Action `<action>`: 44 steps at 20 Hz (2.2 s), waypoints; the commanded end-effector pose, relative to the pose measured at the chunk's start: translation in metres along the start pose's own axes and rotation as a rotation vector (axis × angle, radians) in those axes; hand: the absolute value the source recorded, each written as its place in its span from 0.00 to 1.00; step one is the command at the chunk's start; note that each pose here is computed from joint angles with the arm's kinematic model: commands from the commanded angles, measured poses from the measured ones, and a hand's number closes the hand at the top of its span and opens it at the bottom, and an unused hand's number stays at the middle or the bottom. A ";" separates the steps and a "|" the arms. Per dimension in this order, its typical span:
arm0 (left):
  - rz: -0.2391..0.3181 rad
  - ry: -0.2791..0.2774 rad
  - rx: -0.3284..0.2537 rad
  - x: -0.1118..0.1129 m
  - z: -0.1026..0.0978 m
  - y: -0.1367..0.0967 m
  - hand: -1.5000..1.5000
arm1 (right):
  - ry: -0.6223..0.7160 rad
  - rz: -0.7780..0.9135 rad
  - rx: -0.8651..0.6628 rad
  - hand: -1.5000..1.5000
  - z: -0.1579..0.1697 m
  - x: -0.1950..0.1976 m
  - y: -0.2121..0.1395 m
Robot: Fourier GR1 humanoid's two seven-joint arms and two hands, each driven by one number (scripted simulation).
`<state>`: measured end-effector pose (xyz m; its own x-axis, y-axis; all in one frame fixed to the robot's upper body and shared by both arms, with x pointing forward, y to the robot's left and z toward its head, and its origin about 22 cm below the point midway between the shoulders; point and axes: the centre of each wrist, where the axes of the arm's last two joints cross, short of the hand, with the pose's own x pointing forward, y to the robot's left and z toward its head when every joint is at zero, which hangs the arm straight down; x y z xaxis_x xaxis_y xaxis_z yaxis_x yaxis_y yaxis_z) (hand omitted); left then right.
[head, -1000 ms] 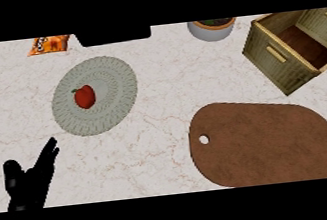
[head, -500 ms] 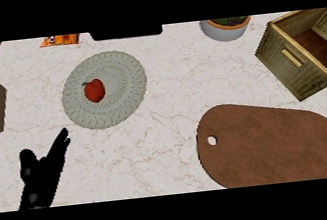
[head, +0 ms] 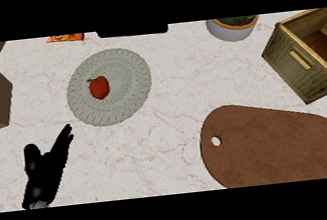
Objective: Pick the eggplant from the cutting board and place it in the basket
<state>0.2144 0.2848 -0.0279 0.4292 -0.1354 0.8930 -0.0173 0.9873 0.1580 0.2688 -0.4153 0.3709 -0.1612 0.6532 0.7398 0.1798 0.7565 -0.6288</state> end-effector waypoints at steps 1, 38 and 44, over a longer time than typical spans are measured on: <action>0.001 0.098 0.000 -0.011 -0.004 0.018 0.50 | 0.006 0.017 0.003 1.00 -0.025 -0.021 0.004; 0.035 0.099 -0.005 -0.012 -0.011 0.001 0.50 | 0.083 -0.032 -0.139 0.00 -0.053 -0.165 0.003; 0.011 0.100 -0.024 -0.026 -0.002 -0.012 0.50 | 0.188 -0.108 -0.206 0.00 -0.033 -0.165 -0.037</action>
<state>0.2170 0.2827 -0.0309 0.4139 -0.1317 0.9008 -0.0101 0.9888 0.1492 0.3353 -0.5363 0.2734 -0.0390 0.5780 0.8151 0.3303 0.7773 -0.5354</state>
